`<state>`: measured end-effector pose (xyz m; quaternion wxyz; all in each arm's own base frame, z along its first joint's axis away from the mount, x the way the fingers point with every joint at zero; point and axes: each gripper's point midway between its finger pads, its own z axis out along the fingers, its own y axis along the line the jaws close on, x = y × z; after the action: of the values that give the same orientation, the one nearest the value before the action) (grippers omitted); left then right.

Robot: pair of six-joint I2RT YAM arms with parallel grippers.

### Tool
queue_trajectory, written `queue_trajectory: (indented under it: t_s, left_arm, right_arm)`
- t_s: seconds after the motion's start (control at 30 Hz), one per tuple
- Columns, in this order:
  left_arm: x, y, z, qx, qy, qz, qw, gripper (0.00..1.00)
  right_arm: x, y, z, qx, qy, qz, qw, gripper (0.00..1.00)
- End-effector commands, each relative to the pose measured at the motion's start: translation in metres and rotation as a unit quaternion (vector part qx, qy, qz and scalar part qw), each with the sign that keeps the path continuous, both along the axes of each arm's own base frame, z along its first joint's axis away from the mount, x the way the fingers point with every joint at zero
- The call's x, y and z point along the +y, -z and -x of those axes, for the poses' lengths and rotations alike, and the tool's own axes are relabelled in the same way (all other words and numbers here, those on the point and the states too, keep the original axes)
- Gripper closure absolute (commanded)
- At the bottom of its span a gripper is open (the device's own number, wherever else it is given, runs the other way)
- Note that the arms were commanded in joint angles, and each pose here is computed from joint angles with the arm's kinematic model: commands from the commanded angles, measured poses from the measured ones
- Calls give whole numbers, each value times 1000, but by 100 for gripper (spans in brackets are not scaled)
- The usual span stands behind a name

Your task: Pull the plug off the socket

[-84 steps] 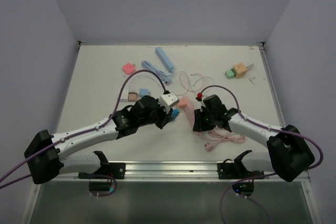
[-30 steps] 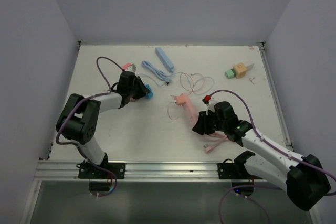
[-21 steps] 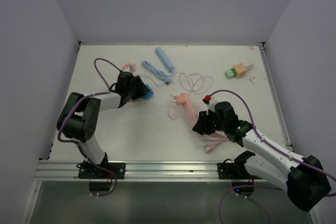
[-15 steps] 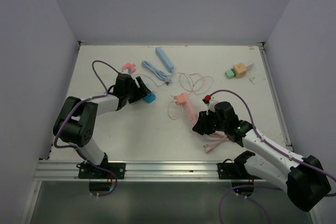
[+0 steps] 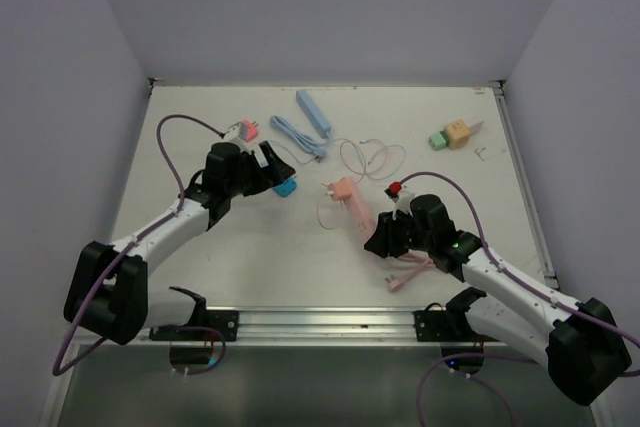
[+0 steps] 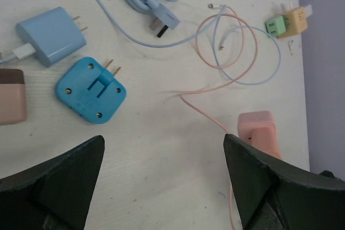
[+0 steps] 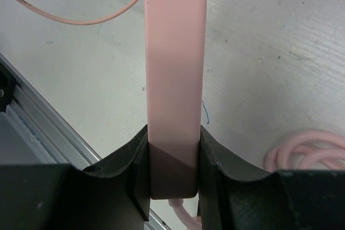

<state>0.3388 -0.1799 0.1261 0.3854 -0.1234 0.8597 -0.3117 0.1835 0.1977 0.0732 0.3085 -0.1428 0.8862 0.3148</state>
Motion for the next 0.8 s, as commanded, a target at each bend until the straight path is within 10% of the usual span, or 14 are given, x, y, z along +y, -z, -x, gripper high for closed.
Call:
queue_trajectory:
  t_s: [0.0, 0.77]
  left_arm:
    - [-19, -12, 22, -1, 33, 24, 999, 5]
    - [-121, -40, 52, -6, 112, 90, 990, 12]
  right_arm:
    - [21, -34, -9, -57, -32, -61, 996, 100]
    - [30, -26, -1, -49, -55, -53, 996, 100]
